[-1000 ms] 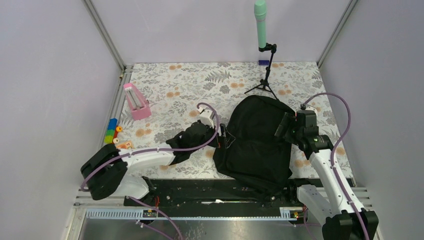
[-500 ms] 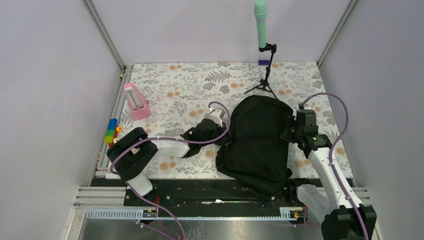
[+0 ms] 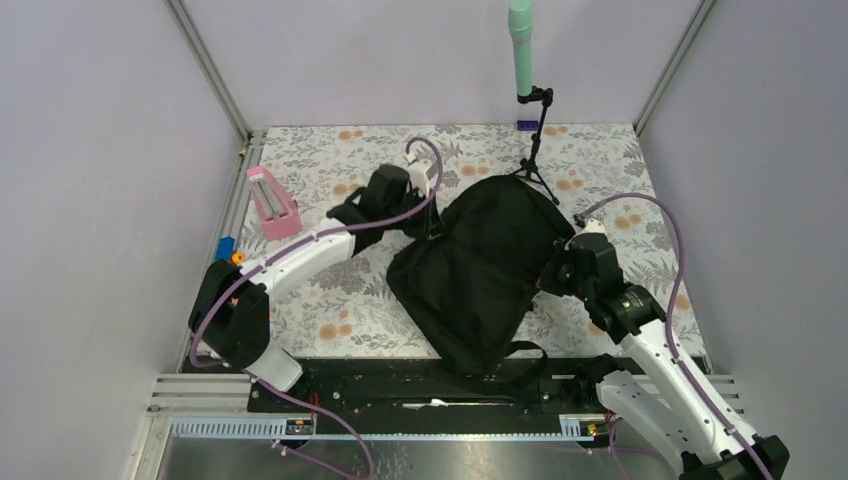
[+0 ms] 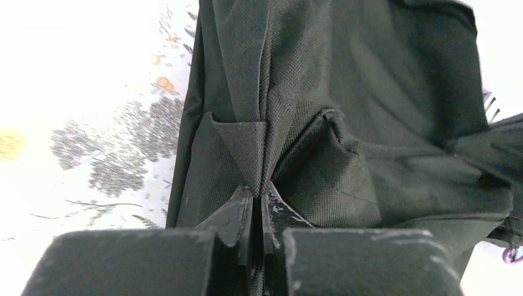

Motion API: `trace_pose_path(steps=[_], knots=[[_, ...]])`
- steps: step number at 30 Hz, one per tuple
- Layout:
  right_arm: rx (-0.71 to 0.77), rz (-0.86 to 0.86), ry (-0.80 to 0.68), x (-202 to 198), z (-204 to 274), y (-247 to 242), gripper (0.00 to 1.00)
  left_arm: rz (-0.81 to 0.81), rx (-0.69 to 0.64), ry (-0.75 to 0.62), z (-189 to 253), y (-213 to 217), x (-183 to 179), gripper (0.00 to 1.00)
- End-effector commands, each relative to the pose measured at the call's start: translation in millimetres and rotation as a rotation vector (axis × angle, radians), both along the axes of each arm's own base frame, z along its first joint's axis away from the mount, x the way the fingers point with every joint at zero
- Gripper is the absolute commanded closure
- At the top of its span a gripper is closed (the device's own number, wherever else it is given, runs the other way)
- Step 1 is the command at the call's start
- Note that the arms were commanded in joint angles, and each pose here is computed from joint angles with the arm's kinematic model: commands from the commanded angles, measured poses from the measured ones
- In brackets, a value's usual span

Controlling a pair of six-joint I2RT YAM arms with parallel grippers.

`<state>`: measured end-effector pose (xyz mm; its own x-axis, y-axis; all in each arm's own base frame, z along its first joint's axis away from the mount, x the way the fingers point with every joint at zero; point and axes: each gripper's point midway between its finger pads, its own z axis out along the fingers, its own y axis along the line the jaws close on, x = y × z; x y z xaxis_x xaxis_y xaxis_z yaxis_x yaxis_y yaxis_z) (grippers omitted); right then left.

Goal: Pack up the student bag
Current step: Adjust the student bag at the center of the board.

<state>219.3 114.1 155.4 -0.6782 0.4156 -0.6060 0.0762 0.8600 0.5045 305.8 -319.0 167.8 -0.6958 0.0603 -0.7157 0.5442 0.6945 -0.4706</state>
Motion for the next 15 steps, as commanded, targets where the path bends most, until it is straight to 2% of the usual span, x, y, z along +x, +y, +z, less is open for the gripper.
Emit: trace_pose_path(steps=[1, 7, 15], knots=[[0.239, 0.106, -0.191, 12, 72, 61, 1.00, -0.105, -0.092, -0.266, 99, -9, 50, 1.00], [0.260, 0.203, -0.161, 5, 60, 112, 1.00, -0.175, -0.041, -0.325, 74, -20, 97, 1.00], [0.317, 0.252, -0.166, -1, 52, 156, 1.00, -0.271, -0.081, -0.462, 68, -49, 130, 1.00]])
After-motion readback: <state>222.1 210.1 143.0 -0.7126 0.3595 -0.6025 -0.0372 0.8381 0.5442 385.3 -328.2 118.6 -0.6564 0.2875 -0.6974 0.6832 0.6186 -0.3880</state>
